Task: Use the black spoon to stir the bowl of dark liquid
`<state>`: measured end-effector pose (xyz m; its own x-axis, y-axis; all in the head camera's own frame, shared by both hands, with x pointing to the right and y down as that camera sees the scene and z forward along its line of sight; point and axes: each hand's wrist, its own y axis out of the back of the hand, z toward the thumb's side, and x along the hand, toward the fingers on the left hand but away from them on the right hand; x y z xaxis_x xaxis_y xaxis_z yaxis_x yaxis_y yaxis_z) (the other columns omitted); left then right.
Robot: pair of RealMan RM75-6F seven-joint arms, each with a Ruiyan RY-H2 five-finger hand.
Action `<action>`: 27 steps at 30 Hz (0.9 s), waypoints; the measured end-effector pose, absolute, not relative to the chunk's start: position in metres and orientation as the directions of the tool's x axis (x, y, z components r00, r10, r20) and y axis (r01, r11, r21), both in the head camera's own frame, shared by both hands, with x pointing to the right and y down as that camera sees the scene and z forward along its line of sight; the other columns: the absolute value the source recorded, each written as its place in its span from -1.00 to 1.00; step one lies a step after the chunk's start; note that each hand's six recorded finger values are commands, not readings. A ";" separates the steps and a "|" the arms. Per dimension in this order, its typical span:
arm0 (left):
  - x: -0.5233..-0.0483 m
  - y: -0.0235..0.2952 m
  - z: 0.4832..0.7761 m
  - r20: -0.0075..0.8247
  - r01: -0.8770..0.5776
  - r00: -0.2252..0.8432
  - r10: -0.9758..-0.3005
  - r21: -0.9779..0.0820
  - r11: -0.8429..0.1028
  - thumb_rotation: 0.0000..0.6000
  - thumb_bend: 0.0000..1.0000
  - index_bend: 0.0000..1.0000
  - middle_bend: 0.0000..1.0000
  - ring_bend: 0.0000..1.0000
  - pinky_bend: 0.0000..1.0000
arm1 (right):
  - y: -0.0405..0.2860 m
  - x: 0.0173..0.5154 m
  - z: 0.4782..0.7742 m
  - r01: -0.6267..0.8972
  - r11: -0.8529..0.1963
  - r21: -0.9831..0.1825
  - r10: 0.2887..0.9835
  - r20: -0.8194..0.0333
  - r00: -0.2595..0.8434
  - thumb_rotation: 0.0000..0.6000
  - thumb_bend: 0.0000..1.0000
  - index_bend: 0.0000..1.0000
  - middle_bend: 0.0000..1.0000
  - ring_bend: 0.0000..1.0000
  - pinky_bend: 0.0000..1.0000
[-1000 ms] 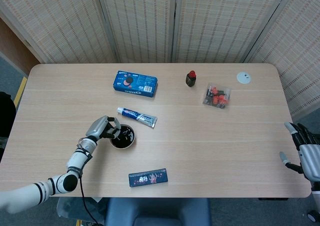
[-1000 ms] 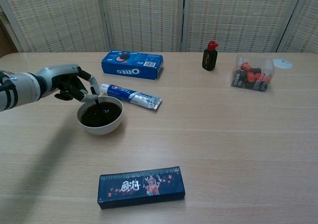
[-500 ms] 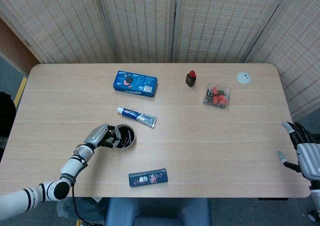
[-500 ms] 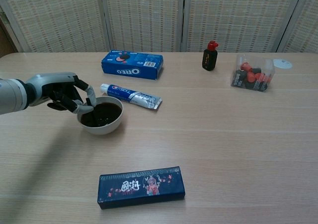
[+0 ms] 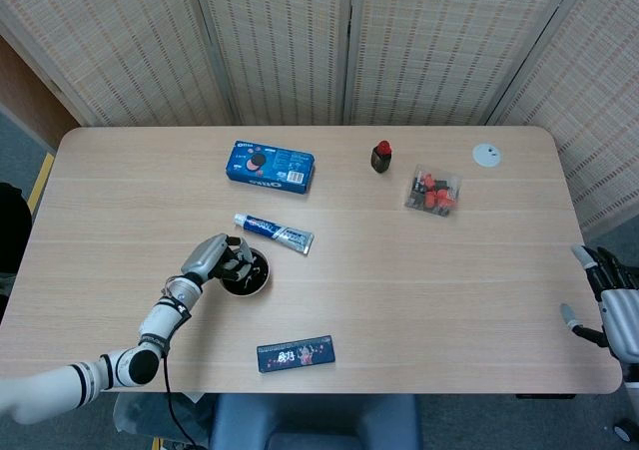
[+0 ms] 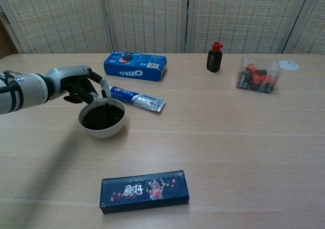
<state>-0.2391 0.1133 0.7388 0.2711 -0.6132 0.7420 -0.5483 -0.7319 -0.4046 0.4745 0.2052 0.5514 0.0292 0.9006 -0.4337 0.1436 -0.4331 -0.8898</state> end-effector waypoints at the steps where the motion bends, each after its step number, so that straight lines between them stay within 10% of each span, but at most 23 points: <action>1: -0.243 0.111 0.741 0.743 -0.550 0.256 -0.619 -0.415 -0.725 1.00 -0.13 0.29 1.00 1.00 1.00 | 0.205 0.475 0.551 0.144 -0.433 -0.890 0.901 -0.434 0.029 1.00 -0.34 -1.00 -0.80 -1.00 -0.74; 16: -0.282 0.129 0.729 0.766 -0.563 0.223 -0.603 -0.403 -0.721 1.00 -0.13 0.26 1.00 1.00 1.00 | 0.203 0.470 0.551 0.144 -0.429 -0.892 0.903 -0.428 0.042 1.00 -0.34 -1.00 -0.80 -1.00 -0.74; 27: -0.282 0.137 0.725 0.762 -0.528 0.257 -0.594 -0.404 -0.747 1.00 -0.37 -0.41 1.00 1.00 1.00 | 0.204 0.471 0.549 0.144 -0.424 -0.894 0.905 -0.423 0.036 1.00 -0.34 -1.00 -0.80 -1.00 -0.74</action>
